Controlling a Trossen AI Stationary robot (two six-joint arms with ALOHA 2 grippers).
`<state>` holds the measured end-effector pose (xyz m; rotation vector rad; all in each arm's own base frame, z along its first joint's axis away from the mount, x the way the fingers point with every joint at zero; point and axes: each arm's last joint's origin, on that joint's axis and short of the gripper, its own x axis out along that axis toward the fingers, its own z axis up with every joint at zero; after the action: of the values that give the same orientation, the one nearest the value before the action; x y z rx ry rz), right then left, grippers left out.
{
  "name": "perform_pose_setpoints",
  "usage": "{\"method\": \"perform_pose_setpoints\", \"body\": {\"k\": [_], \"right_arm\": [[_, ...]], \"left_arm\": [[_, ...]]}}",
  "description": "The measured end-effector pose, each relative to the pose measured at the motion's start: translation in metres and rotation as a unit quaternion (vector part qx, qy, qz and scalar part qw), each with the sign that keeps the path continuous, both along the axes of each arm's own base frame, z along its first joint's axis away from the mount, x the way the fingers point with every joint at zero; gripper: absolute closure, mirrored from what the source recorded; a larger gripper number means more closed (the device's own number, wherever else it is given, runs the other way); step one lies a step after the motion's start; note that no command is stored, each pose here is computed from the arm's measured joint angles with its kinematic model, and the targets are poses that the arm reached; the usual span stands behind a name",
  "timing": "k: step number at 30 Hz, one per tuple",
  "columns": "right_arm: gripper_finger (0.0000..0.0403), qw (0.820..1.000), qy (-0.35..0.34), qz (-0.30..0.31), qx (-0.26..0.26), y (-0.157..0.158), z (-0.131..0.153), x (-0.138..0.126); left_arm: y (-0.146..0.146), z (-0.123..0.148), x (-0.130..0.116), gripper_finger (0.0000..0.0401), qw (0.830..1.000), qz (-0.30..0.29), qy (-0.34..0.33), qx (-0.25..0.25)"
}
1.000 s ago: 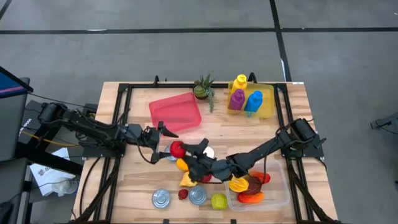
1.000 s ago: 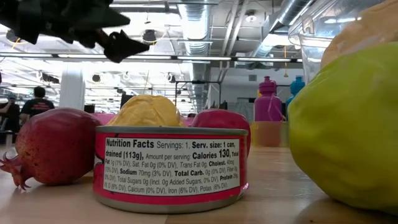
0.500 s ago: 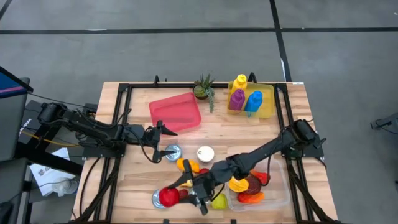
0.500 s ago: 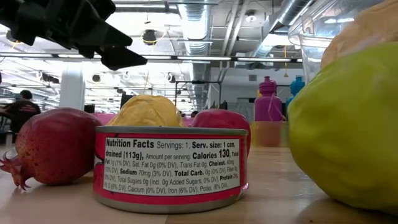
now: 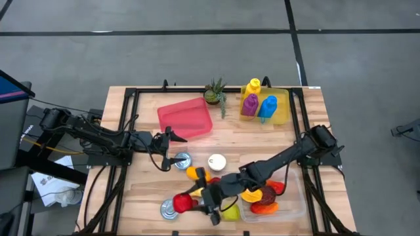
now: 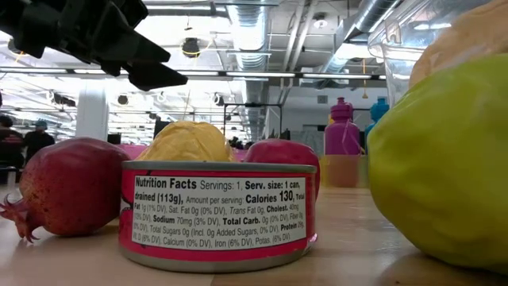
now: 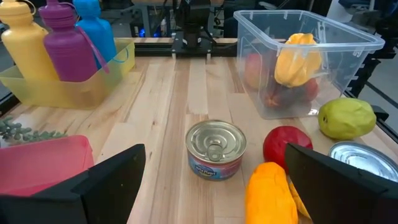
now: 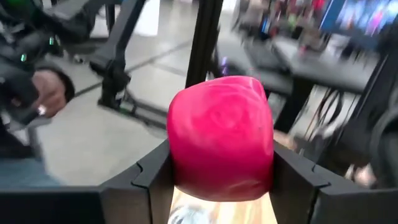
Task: Pick & Place Food Item
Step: Put the left red tomato into the transparent bin
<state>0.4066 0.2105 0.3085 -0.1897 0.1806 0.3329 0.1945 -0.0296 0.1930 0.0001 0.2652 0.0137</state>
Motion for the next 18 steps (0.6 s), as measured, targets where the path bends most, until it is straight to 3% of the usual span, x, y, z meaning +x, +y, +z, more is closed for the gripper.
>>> {"method": "perform_pose_setpoints", "body": {"k": [9, 18], "right_arm": [[0.021, 0.987, 0.154, -0.031, 0.025, -0.013, 0.001, -0.026], [0.021, 0.941, 0.319, -0.1, 0.048, -0.032, 0.005, -0.065]], "left_arm": [[0.0, 0.0, 0.0, 0.0026, 1.0, -0.002, -0.001, 0.007], [0.0, 0.0, 0.0, 0.0026, 1.0, -0.001, 0.0, 0.007]]}}
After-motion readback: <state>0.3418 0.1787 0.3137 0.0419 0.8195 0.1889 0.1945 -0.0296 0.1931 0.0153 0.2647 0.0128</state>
